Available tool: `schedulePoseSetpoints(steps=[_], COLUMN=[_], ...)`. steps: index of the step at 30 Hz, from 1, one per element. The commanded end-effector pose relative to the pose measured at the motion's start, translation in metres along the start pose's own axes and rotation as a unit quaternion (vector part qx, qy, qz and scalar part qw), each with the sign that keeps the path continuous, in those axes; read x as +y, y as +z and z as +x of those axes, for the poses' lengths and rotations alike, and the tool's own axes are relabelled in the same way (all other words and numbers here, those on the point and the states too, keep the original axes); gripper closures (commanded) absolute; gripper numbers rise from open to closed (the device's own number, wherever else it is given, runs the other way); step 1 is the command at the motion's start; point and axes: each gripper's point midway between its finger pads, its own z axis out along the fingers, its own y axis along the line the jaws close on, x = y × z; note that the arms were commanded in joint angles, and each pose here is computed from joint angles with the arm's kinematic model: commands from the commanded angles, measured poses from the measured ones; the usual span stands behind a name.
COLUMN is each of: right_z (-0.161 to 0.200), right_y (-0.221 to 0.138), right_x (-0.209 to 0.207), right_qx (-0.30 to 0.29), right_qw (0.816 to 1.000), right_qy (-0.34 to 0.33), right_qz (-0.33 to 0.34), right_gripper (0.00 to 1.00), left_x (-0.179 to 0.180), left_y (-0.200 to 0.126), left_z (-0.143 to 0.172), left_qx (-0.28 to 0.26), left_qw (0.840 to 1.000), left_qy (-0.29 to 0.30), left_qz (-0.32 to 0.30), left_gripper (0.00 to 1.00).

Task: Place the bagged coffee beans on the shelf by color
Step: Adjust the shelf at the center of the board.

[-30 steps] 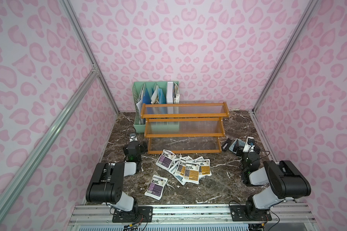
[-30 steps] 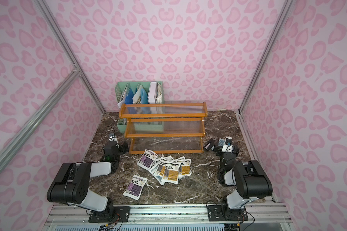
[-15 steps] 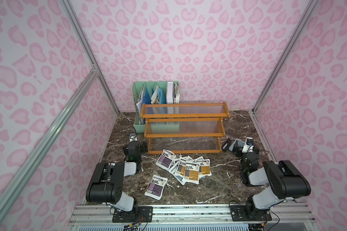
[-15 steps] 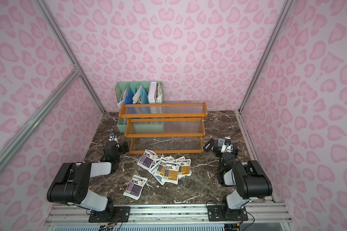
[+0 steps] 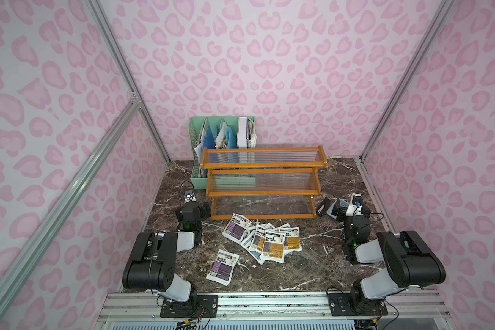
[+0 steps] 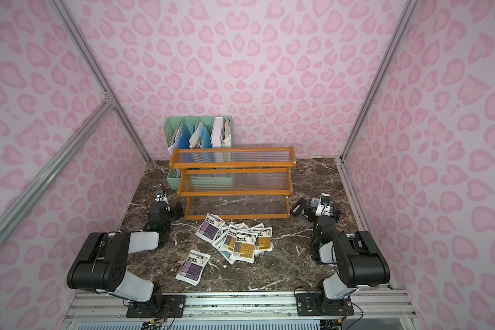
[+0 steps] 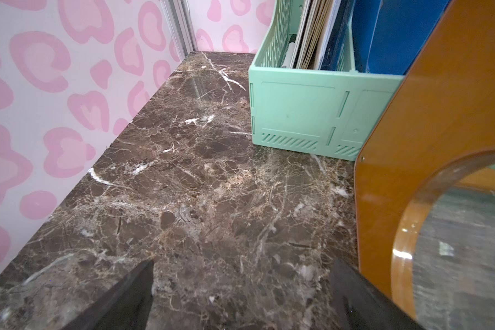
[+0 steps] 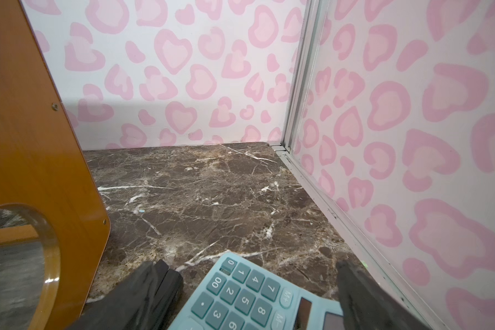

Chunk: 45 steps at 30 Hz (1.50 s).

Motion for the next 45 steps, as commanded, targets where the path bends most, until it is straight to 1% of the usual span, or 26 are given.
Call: schedulePoseSetpoints(steps=[1, 4, 5, 9, 15, 19, 25, 26, 27, 28, 29, 31, 34, 35, 37, 39, 42, 45], right_z=[0.003, 0.005, 0.004, 0.001, 0.002, 0.006, 0.005, 0.004, 0.004, 0.003, 0.002, 0.001, 0.002, 0.002, 0.002, 0.003, 0.002, 0.003], right_y=[0.002, 0.004, 0.003, 0.000, 0.001, 0.004, 0.003, 0.003, 0.003, 0.002, 0.001, 0.000, 0.000, 0.000, 0.001, 0.001, 0.000, 0.000], right_x=[0.004, 0.006, 0.006, 0.005, 0.005, 0.006, 0.012, 0.012, 0.011, 0.011, 0.010, 0.010, 0.011, 0.011, 0.010, 0.003, -0.001, 0.000], right_qx=[0.006, 0.016, 0.009, -0.002, 0.001, 0.020, 0.013, 0.011, 0.009, 0.005, 0.001, -0.004, -0.001, 0.000, 0.003, 0.004, 0.002, 0.002], right_qw=[1.000, 0.999, 0.999, 0.999, 0.999, 0.999, 0.999, 0.999, 0.999, 0.999, 0.999, 0.999, 0.999, 0.999, 0.999, 1.000, 1.000, 1.000], right_qy=[0.009, 0.012, 0.013, 0.015, 0.015, 0.012, 0.002, 0.003, 0.004, 0.004, 0.005, 0.004, 0.004, 0.003, 0.004, 0.012, 0.018, 0.018], right_qz=[-0.018, -0.036, -0.038, -0.037, -0.038, -0.039, -0.046, -0.046, -0.045, -0.045, -0.044, -0.044, -0.045, -0.045, -0.043, -0.024, -0.014, -0.015], right_gripper=[0.01, 0.01, 0.01, 0.01, 0.01, 0.01, 0.01, 0.01, 0.01, 0.01, 0.01, 0.01, 0.01, 0.01, 0.01, 0.02, 0.02, 0.02], left_x=[0.000, 0.000, 0.000, 0.000, 0.000, 0.000, 0.000, 0.000, -0.001, -0.002, -0.004, 0.000, 0.011, 0.010, 0.014, 0.008, -0.001, -0.005], left_y=[0.000, 0.000, 0.000, 0.000, 0.000, 0.000, 0.000, -0.001, -0.002, -0.004, -0.006, -0.013, -0.023, -0.026, -0.039, -0.048, -0.057, -0.057], left_z=[-0.006, -0.007, -0.007, -0.006, -0.006, -0.007, -0.007, -0.009, -0.017, -0.031, -0.037, -0.049, -0.057, -0.057, -0.048, -0.037, -0.027, -0.030], left_qx=[-0.011, -0.011, -0.011, -0.011, -0.011, -0.012, -0.012, -0.018, -0.034, -0.045, -0.027, 0.032, 0.071, 0.075, 0.096, 0.118, 0.122, 0.115], left_qw=[1.000, 1.000, 1.000, 1.000, 1.000, 1.000, 1.000, 1.000, 0.999, 0.999, 0.999, 0.999, 0.994, 0.994, 0.988, 0.986, 0.985, 0.987], left_qy=[0.000, -0.001, -0.001, 0.000, -0.002, -0.002, -0.001, 0.002, 0.020, 0.021, 0.031, 0.017, -0.015, -0.018, -0.028, -0.033, -0.033, -0.041], left_qz=[0.000, 0.000, 0.000, 0.000, 0.000, 0.000, 0.000, 0.000, 0.000, -0.008, -0.008, -0.033, -0.076, -0.082, -0.115, -0.116, -0.115, -0.104], left_gripper=[0.01, 0.01, 0.01, 0.01, 0.01, 0.01, 0.01, 0.01, 0.01, 0.01, 0.01, 0.01, 0.01, 0.01, 0.01, 0.01, 0.01, 0.01])
